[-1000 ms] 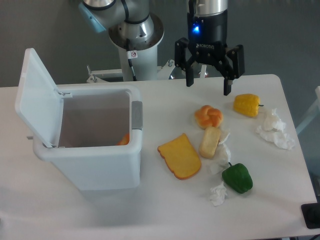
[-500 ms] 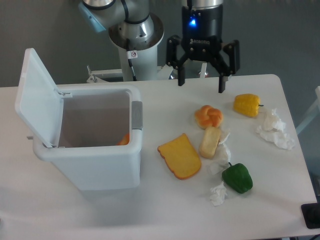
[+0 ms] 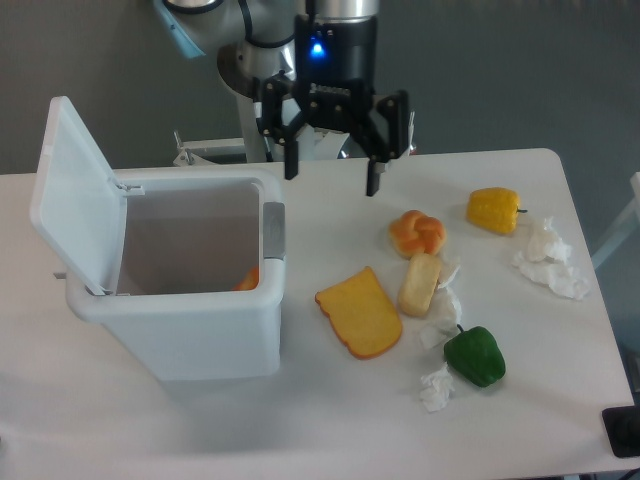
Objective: Close the trash can
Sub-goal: 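Move the gripper over toward the raised white trash can lid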
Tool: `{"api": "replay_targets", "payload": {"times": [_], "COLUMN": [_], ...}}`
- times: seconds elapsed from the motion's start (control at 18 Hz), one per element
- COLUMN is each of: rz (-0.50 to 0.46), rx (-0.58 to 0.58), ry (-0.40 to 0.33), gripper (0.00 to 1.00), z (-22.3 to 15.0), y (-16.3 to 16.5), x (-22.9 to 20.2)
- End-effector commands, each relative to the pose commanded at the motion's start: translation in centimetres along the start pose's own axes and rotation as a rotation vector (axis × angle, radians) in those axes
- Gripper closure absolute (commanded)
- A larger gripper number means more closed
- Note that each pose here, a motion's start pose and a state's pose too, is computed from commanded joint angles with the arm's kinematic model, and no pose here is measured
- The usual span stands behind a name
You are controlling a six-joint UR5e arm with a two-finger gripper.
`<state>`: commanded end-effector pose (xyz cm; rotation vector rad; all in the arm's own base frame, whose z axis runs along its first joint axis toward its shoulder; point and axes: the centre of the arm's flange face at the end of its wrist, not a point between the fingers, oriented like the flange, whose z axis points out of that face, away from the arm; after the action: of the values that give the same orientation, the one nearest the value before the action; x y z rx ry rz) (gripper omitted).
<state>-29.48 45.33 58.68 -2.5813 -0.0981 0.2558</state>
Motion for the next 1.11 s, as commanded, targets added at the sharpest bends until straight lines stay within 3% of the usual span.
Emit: {"api": "replay_targets", "payload": {"times": [0.28,0.61,0.89,1.11], "rz": [-0.143,-0.270,-0.320,-0.294], "rx": [0.026,0.134,0.184,0.234], "ry": [0.009,0.145,0.207,0.327], "gripper": [0.00,0.00,0.00,0.00], "z": [-1.0,-2.6,-4.2,-4.5], "y": [-0.8,-2.1,-2.6,-3.7], "x": [1.3,3.4,4.7,7.4]}}
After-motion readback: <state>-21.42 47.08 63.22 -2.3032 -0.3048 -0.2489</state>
